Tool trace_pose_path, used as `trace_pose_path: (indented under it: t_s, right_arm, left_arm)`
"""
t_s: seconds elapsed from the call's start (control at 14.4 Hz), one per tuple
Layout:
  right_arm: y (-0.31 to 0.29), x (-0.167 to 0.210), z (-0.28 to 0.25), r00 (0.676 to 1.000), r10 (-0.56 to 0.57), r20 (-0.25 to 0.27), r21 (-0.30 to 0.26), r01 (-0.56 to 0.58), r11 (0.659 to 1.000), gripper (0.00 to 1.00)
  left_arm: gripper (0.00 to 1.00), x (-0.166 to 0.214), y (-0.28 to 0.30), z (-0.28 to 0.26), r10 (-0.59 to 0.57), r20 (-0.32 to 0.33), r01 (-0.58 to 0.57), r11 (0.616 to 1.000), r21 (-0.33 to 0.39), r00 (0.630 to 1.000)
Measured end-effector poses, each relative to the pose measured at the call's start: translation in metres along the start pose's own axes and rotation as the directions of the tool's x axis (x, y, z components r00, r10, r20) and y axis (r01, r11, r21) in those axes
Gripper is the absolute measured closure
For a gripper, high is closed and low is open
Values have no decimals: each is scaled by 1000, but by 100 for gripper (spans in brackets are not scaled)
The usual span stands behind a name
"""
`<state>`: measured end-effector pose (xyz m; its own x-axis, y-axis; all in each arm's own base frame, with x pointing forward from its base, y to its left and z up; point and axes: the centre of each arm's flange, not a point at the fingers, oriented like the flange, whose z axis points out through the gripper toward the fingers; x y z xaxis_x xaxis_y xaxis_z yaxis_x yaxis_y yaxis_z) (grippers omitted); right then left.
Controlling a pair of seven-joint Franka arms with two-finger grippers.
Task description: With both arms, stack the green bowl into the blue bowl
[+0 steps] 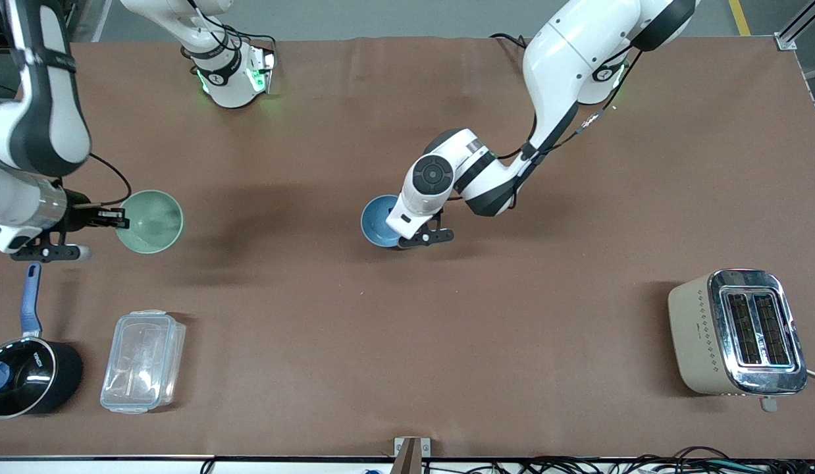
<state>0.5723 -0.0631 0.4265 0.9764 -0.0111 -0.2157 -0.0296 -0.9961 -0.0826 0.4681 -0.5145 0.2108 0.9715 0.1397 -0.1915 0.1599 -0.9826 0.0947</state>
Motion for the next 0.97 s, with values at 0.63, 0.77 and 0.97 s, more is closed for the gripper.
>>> trace_pose_path:
  t_s: [0.63, 0.77, 0.97]
  right_arm:
    - [-247, -14, 14, 991, 136, -14, 34, -135, 990, 94]
    - [-305, -27, 25, 985, 169, -45, 53, -167, 985, 94]
    - [-374, -34, 62, 971, 228, -74, 97, -221, 971, 94]
  left_arm:
    - [18, 115, -80, -187, -73, -272, 78, 997, 7, 960]
    - [1, 138, -138, -265, -80, -310, 94, 995, 32, 947]
    - [0, 156, -218, -341, -64, -345, 93, 993, 69, 936]
